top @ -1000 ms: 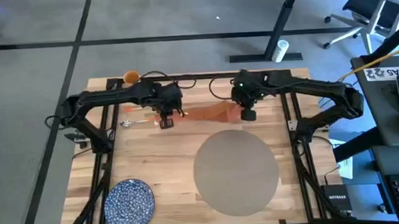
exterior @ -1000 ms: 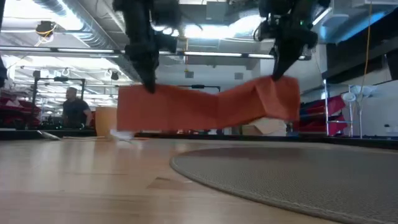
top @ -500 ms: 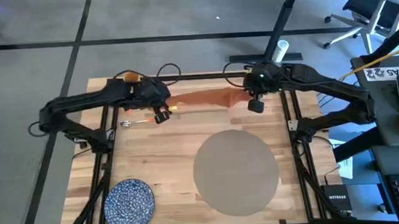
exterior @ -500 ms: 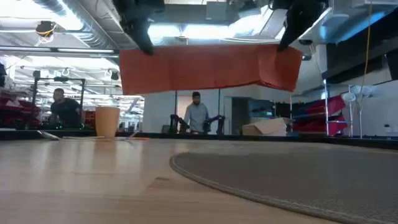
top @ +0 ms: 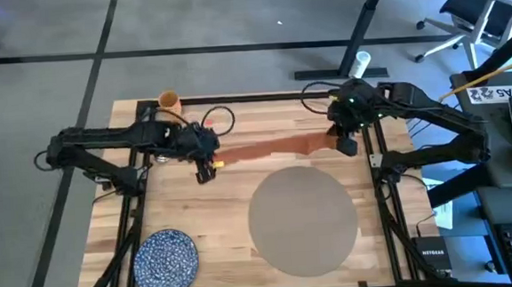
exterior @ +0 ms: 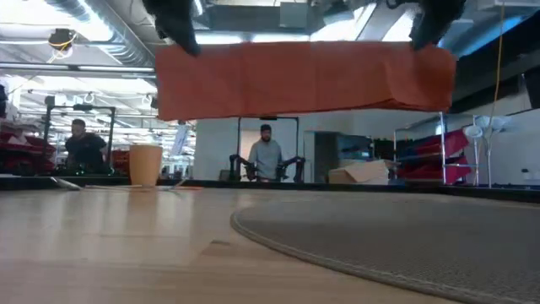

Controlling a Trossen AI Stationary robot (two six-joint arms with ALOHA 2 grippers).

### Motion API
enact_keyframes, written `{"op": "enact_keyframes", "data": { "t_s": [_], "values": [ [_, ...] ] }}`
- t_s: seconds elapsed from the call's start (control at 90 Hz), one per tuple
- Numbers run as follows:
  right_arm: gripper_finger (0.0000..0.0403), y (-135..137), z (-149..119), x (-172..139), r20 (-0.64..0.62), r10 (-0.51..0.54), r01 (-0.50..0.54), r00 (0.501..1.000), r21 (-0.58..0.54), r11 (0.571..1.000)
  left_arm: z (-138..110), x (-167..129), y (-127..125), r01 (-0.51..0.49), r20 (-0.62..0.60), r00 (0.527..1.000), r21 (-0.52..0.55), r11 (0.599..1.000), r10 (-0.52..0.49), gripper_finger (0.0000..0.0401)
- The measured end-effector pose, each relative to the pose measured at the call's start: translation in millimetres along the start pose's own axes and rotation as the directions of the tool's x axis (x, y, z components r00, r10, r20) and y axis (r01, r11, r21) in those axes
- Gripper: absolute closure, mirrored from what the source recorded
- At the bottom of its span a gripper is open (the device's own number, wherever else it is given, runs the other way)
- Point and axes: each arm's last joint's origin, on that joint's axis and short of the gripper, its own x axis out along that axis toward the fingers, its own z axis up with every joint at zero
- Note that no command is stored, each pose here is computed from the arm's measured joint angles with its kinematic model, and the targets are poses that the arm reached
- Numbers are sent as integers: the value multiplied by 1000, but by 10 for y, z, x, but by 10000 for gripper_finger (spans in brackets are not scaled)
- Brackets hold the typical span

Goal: Set table place
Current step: Fold the orange napkin

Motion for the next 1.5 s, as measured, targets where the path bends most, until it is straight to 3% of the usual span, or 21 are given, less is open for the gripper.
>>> {"op": "enact_keyframes", "data": {
  "t_s": [0.144,0.378,0.644,0.756,1.089,1.4,1.5],
  "values": [
    [403,48,5,-1,9,170,-170,985,26,985,-24,-13,-102,228,-59,971,-51,972,-231,401],
    [403,76,2,2,4,279,-279,960,68,958,-19,-23,-107,380,-93,916,-106,919,-390,401],
    [403,89,-126,109,-80,407,-388,910,186,903,1,-25,-204,482,-83,865,-132,866,-494,401],
    [403,134,-203,252,-134,465,-436,875,199,878,-11,39,-289,546,-66,826,-151,824,-560,401],
    [403,192,-420,806,-159,653,-607,741,257,752,-216,426,-369,653,-87,721,-247,716,-688,401],
    [403,123,-729,1176,-195,690,-603,697,363,711,-561,870,-302,675,-95,651,-383,631,-753,401],
    [403,120,-778,1200,-200,722,-614,663,407,677,-631,929,-324,690,-96,610,-423,587,-786,401]
  ]
}}
